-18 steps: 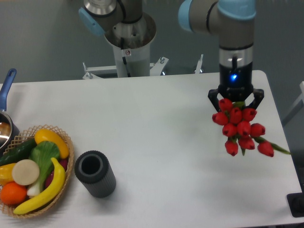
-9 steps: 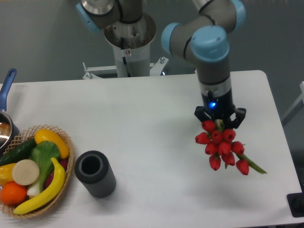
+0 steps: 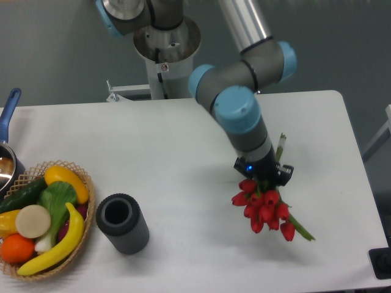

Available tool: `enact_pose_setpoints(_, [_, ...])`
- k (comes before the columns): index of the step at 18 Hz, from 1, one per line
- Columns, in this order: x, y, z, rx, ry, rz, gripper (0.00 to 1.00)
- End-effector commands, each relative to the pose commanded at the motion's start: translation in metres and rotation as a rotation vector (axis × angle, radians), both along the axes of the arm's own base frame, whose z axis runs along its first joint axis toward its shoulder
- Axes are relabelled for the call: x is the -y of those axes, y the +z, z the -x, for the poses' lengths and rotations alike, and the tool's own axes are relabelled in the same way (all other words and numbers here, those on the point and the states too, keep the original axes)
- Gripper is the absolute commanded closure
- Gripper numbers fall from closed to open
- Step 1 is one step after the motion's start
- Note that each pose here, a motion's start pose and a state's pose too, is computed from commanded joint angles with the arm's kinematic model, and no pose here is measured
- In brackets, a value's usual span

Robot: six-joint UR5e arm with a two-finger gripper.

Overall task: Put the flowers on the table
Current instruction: 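Carry the tulip bouquet toward the black cup and lower it to the table, then open the gripper to release the tulips and raise it away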

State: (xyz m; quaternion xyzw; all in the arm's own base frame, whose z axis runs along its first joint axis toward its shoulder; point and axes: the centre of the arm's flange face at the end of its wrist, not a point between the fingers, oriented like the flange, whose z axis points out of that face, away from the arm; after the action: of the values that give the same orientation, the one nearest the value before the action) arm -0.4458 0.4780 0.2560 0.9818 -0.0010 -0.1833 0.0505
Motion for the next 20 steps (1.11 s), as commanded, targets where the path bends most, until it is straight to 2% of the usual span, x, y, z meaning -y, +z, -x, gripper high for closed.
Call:
enact_pose_setpoints(5, [-0.022, -0.04, 0.0, 0.021, -0.022, 0.053, 0.63])
enact_pose_setpoints(7, [-0.024, -0.04, 0.0, 0.025, -0.023, 0.046, 0.62])
enact_pose_setpoints(8, [-0.025, -0.042, -0.001, 0.027, -0.025, 0.045, 0.54])
enact_pose_setpoints(9, [-0.025, -0.045, 0.0, 0.03, -0.029, 0.051, 0.36])
enact_pose_setpoints(11, [-0.026, -0.045, 0.001, 0.028, -0.03, 0.052, 0.18])
enact_pose_setpoints(13, [-0.028, -0.038, 0.003, 0.016, -0.029, 0.042, 0.11])
enact_pose_setpoints(14, [-0.028, -0.036, 0.003, 0.014, -0.03, 0.04, 0.03])
enact_pose_setpoints(17, [-0.026, -0.023, -0.001, 0.0, -0.034, 0.032, 0.0])
enact_pose_setpoints(20, [-0.021, 0.012, -0.002, -0.034, -0.03, -0.011, 0.0])
